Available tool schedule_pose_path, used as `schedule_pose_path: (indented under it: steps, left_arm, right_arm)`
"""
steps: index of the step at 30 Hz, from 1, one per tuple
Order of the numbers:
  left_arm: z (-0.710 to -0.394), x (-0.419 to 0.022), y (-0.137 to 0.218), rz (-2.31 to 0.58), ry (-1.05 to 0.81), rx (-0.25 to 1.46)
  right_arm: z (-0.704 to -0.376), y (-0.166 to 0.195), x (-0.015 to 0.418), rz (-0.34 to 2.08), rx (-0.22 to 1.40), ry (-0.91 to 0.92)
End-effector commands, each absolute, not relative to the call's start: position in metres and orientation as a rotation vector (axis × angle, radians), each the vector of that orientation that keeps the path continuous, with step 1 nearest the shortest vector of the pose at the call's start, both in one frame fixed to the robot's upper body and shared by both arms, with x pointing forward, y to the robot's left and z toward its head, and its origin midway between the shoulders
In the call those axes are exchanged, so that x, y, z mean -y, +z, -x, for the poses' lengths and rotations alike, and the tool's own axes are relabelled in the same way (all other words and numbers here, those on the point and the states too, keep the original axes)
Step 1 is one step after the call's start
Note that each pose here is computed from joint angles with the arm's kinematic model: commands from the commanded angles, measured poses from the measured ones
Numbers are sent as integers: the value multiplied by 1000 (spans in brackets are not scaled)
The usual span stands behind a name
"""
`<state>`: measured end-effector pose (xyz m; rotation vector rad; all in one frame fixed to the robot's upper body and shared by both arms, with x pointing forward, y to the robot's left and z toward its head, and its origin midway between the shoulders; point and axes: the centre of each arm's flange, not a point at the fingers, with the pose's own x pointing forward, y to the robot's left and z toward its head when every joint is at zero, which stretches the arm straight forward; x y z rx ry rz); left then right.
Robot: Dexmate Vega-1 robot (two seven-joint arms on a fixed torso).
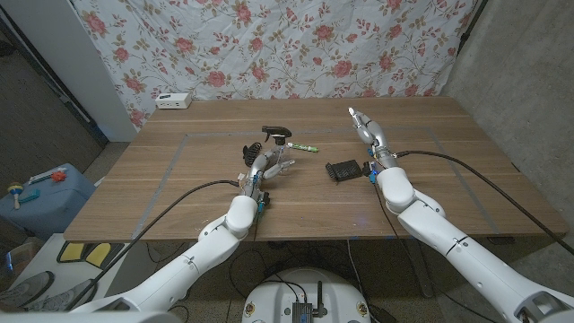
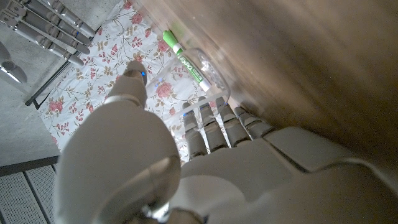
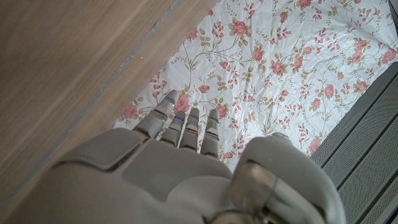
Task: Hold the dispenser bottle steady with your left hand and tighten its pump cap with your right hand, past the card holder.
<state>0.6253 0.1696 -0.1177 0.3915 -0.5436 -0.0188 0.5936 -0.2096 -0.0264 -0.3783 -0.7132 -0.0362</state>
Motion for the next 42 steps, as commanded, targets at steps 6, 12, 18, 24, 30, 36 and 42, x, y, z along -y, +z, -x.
schedule_pose_path:
  steps: [6,12,18,24,30,36,42]
  left_arm:
    - [-626,-171,-110,-416,-42,520]
    - [-625,-172,-109,-423,-38,515]
    - [-625,-173,-108,-425,-40,515]
    - [-625,-173,-108,-425,-42,518]
    - [-624,-175,-106,-428,-45,523]
    - [-623,-176,-104,-430,-46,532]
    - [-621,-176,-104,-432,-44,538]
  right_arm:
    - [-601,-26,209,374,703,-31]
    - [-603,-27,209,371,699,-33]
    - [-604,-28,209,368,699,-33]
    - [-603,-31,210,364,697,-35]
    - [-602,-32,210,361,697,-41]
    - [-600,-32,211,362,698,-44]
    - [-599,-33,211,365,703,-44]
